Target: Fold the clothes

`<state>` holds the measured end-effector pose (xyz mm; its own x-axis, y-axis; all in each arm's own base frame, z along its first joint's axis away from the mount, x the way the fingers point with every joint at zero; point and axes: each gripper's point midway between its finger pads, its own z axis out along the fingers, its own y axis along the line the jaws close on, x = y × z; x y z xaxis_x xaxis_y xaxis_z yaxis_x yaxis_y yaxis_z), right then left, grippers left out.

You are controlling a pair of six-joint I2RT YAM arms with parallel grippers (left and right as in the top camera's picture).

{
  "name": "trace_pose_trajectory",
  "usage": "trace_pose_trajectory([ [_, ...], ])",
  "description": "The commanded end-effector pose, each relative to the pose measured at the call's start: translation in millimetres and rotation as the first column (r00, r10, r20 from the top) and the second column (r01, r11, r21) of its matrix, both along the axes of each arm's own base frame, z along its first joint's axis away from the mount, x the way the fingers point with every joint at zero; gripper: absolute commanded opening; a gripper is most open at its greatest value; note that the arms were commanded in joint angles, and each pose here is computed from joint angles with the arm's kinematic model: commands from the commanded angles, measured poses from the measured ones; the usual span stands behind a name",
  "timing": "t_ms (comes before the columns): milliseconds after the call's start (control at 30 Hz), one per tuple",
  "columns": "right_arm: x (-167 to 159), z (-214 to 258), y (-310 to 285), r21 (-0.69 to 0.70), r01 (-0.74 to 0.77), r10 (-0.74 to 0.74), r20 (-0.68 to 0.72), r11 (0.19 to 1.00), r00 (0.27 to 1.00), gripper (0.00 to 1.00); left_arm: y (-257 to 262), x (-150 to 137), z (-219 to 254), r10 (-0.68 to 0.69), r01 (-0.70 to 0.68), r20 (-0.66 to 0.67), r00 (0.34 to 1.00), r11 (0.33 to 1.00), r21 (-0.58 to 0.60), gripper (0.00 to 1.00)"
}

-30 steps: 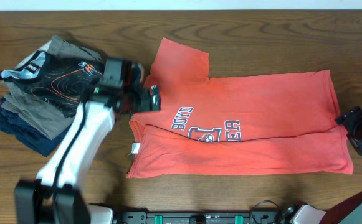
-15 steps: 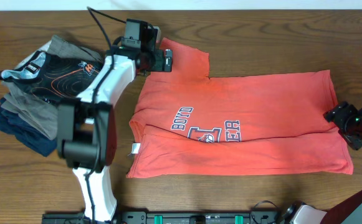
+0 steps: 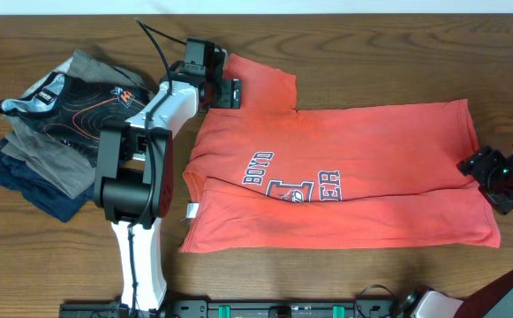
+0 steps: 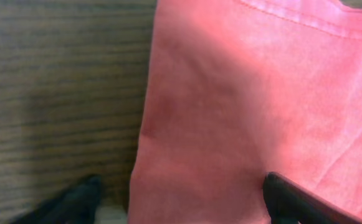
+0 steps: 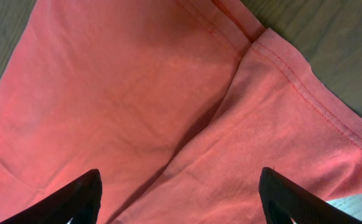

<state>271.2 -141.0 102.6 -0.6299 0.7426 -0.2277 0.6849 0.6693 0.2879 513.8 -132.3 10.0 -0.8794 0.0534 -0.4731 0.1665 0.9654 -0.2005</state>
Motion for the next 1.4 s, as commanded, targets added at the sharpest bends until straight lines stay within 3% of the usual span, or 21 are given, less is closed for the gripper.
trace_pose_trajectory([
  [0,2.1,3.7,2.5,-0.009,-0.022,0.022,0.012,1.000,1.000,0.78,-11.9,-11.4,-18.2,-0.023,0.024,-0.055,0.998,1.000,0.006,0.70],
  [67,2.1,3.6,2.5,-0.008,-0.022,0.022,0.012,1.000,1.000,0.78,-15.8,-14.4,-19.2,-0.032,0.033,-0.063,0.998,0.999,0.008,0.59],
  [167,2.1,3.3,2.6,-0.008,-0.022,0.022,0.011,1.000,1.000,0.75,-19.7,-16.2,-19.4,-0.040,0.041,-0.066,0.997,0.999,0.008,0.27],
  [333,2.0,3.1,2.5,-0.008,-0.022,0.022,0.010,1.000,1.000,0.69,-19.9,-19.9,-19.8,-0.042,0.042,-0.082,0.996,0.999,0.004,0.06],
  [533,4.4,2.2,7.6,-0.018,-0.068,0.068,0.007,0.998,0.998,0.61,-17.0,-23.7,1.5,0.011,-0.014,-0.095,0.995,0.999,-0.030,0.06],
  [733,19.7,-5.2,9.6,-0.073,-0.149,0.148,-0.030,0.986,0.989,0.64,-43.6,-32.4,59.8,-0.066,0.047,-0.068,0.996,0.969,-0.242,0.06],
  [900,64.1,-2.5,5.7,-0.116,-0.210,0.209,-0.019,0.971,0.978,0.69,-45.3,-44.9,80.4,-0.080,0.056,-0.081,0.994,0.963,-0.264,0.06],
  [1067,135.0,-1.9,-10.6,-0.239,-0.273,0.298,0.077,0.932,0.952,0.78,-42.6,-56.8,84.6,-0.078,0.045,-0.120,0.990,0.965,-0.258,0.06],
  [1200,176.3,-13.7,-28.9,-0.306,-0.245,0.300,0.145,0.920,0.943,0.80,-40.9,-66.9,80.8,-0.079,0.035,-0.167,0.983,0.967,-0.253,0.06],
  [1367,202.6,-37.7,-44.7,-0.333,-0.171,0.247,0.199,0.927,0.948,0.79,-38.5,-77.4,76.2,-0.077,0.023,-0.216,0.973,0.970,-0.243,0.06],
])
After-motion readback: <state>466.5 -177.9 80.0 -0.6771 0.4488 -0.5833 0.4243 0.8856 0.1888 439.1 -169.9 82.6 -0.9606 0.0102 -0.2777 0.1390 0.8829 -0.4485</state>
